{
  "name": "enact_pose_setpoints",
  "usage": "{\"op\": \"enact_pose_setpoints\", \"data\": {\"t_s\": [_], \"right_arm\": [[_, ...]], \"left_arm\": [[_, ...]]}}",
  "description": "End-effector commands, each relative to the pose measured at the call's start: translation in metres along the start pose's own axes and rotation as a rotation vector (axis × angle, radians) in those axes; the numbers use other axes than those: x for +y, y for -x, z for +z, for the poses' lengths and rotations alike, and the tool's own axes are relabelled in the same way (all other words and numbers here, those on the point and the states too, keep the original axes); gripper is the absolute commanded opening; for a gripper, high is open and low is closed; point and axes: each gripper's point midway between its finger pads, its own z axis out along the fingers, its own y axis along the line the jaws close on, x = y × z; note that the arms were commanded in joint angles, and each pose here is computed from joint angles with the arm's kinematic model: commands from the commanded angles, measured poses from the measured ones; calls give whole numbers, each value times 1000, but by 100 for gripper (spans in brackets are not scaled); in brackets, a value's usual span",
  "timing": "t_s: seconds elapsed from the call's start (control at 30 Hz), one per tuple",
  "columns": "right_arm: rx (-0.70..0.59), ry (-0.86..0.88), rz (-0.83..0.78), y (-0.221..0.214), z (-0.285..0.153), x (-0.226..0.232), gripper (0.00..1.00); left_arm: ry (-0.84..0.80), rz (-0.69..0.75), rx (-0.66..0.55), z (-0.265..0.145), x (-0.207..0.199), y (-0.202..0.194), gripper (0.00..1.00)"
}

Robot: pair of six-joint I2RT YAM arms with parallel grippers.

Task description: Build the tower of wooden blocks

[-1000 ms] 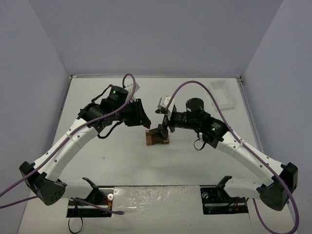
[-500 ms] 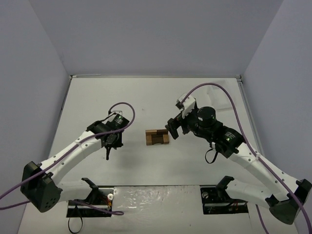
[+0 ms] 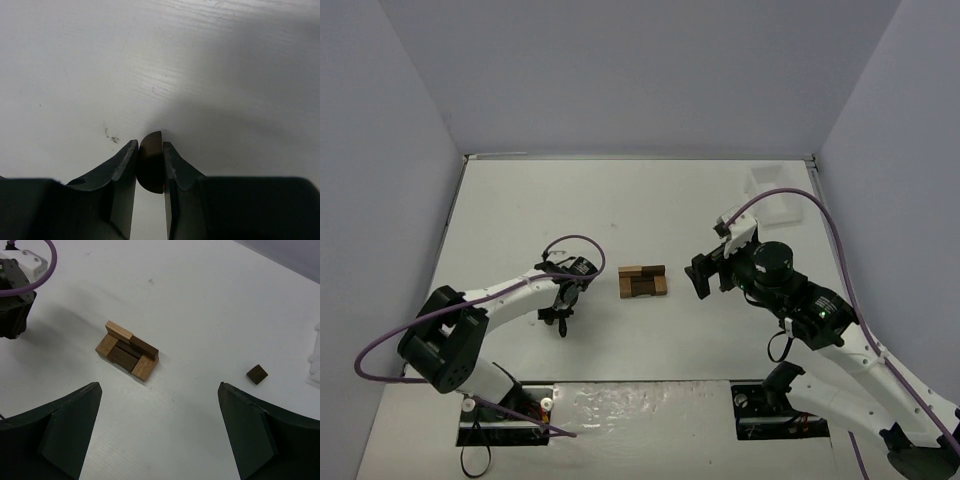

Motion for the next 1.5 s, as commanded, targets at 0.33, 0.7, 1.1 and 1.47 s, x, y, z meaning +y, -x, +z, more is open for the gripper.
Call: {"op": "enact_pose_setpoints", "data": {"t_s": [0.33, 0.7, 1.1, 1.47], "right_arm": [[-50, 32, 16, 7, -16, 4, 100], [-44, 54, -10, 5, -27, 5, 100], [-21, 79, -45, 4, -22, 9, 100], [-9, 106, -56, -4, -21, 14, 100]], "left_arm": [[1, -108, -7, 10, -45, 10, 35], [-145, -242, -72, -38, -57, 46, 52], [-195, -179, -27, -38, -44, 31, 59], [-329, -126, 35, -14, -38, 15, 59]]}}
